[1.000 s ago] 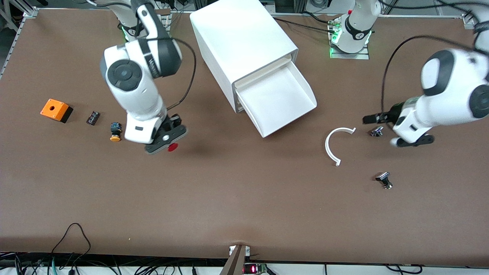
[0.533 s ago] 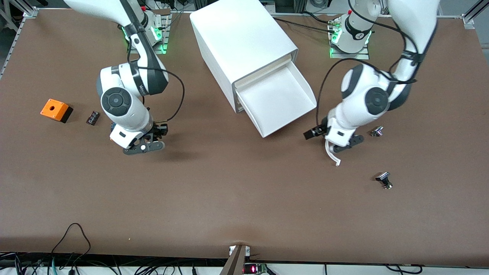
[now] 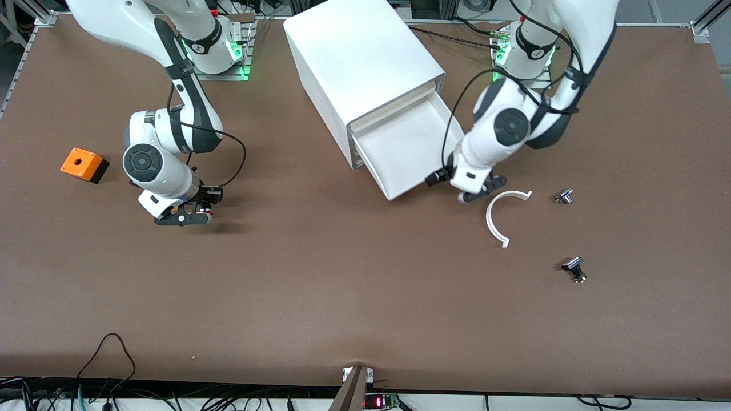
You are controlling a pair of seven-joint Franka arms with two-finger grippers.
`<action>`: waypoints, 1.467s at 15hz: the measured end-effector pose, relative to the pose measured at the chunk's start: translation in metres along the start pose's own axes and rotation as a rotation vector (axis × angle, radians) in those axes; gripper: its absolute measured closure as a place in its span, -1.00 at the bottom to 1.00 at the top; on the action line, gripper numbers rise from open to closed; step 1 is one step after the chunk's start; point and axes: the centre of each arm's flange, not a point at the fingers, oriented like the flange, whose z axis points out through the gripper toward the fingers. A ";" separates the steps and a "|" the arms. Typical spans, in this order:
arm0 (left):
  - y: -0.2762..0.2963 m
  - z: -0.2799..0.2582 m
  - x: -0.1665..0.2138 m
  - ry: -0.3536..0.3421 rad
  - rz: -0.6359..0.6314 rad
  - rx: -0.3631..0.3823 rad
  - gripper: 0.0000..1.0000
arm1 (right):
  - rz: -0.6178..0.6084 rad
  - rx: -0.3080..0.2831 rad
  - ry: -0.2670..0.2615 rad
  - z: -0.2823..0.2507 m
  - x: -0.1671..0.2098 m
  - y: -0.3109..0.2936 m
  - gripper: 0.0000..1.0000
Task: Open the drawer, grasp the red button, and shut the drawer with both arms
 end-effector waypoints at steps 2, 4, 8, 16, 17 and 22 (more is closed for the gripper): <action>0.011 0.003 -0.055 -0.014 0.040 0.022 -1.00 | -0.005 -0.004 -0.011 0.011 -0.001 -0.003 0.13; 0.017 0.011 -0.103 -0.056 0.085 0.051 -1.00 | -0.005 -0.008 -0.017 0.019 -0.001 -0.003 0.10; 0.022 0.011 -0.131 -0.065 0.121 0.065 -1.00 | 0.001 -0.007 -0.014 0.019 0.001 0.000 -0.05; -0.033 -0.073 0.026 0.101 0.100 -0.072 -1.00 | 0.017 -0.004 -0.079 -0.080 0.020 0.007 -1.00; -0.057 -0.095 0.059 0.123 0.151 -0.067 -1.00 | 0.020 -0.003 -0.085 -0.109 0.025 0.008 -1.00; -0.171 -0.224 0.140 0.139 0.434 -0.013 -1.00 | 0.056 0.057 -0.029 -0.237 0.040 0.021 -1.00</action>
